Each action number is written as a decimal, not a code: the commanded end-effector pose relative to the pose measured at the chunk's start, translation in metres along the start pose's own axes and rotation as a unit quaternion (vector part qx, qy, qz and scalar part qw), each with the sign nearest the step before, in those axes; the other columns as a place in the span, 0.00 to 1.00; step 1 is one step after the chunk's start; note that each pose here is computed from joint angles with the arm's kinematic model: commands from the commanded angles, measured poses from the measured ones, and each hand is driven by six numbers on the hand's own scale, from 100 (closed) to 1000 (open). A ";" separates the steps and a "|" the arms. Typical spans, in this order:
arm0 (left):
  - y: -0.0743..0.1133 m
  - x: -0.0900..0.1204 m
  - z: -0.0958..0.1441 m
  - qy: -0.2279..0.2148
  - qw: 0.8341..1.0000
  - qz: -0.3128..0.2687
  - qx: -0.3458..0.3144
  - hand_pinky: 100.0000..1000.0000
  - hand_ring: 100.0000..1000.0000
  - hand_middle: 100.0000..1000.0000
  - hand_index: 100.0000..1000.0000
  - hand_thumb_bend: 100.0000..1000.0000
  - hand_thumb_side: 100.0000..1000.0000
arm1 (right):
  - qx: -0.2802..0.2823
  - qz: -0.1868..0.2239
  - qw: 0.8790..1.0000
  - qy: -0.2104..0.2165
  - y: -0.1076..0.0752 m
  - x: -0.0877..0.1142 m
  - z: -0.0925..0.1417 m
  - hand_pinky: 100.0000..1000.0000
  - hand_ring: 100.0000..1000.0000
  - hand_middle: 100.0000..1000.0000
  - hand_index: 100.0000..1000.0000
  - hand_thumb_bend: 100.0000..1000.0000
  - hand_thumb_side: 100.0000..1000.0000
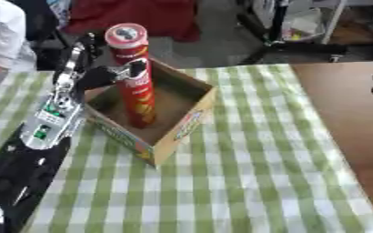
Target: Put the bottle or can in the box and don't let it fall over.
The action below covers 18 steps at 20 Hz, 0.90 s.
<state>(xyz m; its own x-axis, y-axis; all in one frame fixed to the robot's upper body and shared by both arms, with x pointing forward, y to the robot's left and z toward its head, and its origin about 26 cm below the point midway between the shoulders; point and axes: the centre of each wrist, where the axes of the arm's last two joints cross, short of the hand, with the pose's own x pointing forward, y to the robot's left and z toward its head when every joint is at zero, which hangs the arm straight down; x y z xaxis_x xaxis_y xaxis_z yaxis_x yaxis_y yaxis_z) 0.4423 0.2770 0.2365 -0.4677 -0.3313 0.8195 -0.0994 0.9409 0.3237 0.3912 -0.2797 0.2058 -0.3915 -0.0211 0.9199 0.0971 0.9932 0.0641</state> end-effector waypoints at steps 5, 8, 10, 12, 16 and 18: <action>0.055 0.018 0.012 -0.024 0.998 -0.033 0.046 0.96 0.89 0.73 0.78 0.99 0.15 | -0.007 0.016 1.000 -0.018 -0.011 0.013 -0.002 0.86 0.85 0.83 0.88 0.22 0.91; 0.074 0.017 0.022 -0.018 0.997 -0.046 0.063 0.96 0.89 0.75 0.79 0.99 0.15 | -0.010 0.018 1.000 -0.018 -0.013 0.012 -0.002 0.86 0.85 0.83 0.88 0.21 0.91; 0.088 0.014 0.030 -0.011 0.995 -0.056 0.078 0.96 0.89 0.75 0.79 0.99 0.15 | -0.012 0.019 1.000 -0.018 -0.014 0.013 -0.002 0.86 0.85 0.83 0.88 0.21 0.91; 0.101 0.011 0.038 -0.003 0.993 -0.065 0.093 0.96 0.90 0.75 0.79 1.00 0.14 | -0.014 0.019 1.000 -0.019 -0.015 0.013 -0.002 0.86 0.85 0.83 0.88 0.21 0.91; 0.126 0.000 0.057 0.021 0.988 -0.078 0.129 0.96 0.90 0.75 0.80 0.99 0.11 | -0.016 0.019 0.999 -0.020 -0.016 0.014 -0.002 0.86 0.85 0.83 0.88 0.21 0.92; 0.139 -0.006 0.068 0.032 0.984 -0.085 0.150 0.96 0.90 0.75 0.80 0.99 0.11 | -0.017 0.020 0.999 -0.021 -0.017 0.014 -0.002 0.86 0.85 0.83 0.88 0.21 0.91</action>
<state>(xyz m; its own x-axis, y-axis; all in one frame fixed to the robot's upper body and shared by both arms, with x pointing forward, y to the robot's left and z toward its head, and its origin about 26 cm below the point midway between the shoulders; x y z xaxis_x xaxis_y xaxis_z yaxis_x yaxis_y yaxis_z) 0.3787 0.4017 0.2210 -0.3359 -0.4491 0.8279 -0.3843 0.8678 0.3149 0.3888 -0.2902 0.2042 -0.3884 0.0001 0.9215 0.1319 0.9897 0.0555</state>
